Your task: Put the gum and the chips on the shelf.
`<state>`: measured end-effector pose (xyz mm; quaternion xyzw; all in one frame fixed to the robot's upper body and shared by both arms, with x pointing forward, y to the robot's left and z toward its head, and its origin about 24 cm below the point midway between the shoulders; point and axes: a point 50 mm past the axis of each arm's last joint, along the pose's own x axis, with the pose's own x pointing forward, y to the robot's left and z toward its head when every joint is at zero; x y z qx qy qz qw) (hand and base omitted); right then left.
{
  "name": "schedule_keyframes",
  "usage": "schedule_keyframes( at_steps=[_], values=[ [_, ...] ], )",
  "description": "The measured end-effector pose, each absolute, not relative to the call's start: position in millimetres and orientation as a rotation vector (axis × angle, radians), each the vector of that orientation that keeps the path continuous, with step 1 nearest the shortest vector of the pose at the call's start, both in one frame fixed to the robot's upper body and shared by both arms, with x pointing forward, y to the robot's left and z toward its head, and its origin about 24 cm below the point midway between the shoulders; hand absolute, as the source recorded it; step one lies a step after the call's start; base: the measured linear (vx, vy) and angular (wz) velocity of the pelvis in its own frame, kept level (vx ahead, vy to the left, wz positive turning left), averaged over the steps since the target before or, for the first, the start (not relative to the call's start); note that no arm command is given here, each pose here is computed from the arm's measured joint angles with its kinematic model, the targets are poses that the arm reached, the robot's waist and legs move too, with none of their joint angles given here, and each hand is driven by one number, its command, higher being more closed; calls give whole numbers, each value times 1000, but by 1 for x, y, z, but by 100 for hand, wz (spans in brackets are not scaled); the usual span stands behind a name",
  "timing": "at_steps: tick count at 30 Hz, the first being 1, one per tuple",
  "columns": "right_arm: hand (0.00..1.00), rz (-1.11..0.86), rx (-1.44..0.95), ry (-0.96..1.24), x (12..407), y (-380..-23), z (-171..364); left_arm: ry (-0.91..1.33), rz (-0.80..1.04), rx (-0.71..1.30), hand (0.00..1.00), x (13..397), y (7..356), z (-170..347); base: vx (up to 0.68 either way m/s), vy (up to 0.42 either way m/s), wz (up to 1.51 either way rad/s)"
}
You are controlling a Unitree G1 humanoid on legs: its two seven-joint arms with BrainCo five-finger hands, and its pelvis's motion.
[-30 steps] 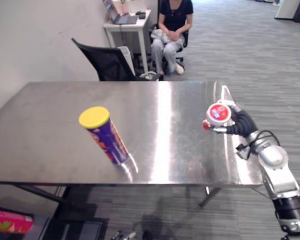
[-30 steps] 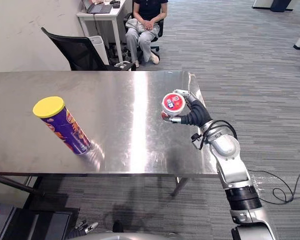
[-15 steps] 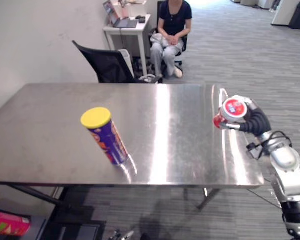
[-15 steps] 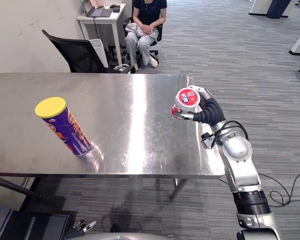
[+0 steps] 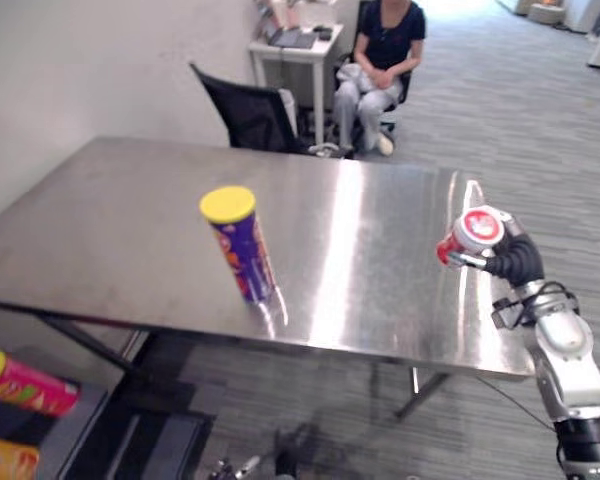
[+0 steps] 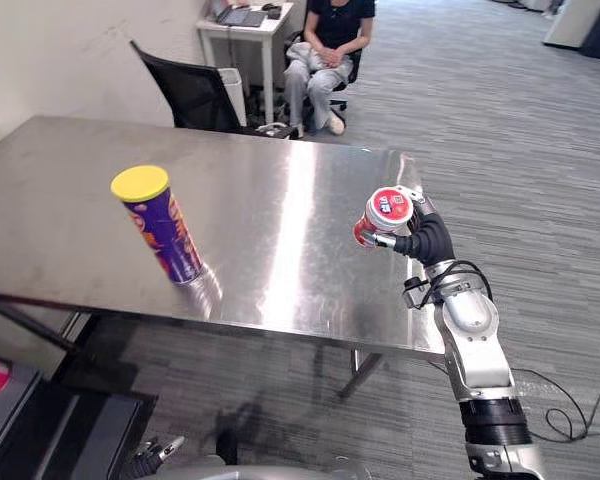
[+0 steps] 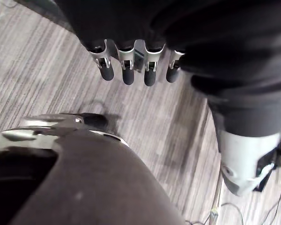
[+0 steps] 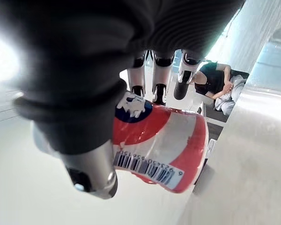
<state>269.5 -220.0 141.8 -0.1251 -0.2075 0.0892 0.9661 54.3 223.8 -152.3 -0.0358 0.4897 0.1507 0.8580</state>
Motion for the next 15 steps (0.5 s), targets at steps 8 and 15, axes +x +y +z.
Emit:
schedule_keyframes(
  at_steps=[8, 15],
  values=[
    [100, 249, -248, -465, 278, -204, 152, 1011, 359, -143, 0, 55, 218, -153, -46, -64, 30],
    [100, 146, -295, -496, 268, -239, 164, 1010, 322, -184, 0, 48, 204, -155, -64, -104, 117]
  ],
)
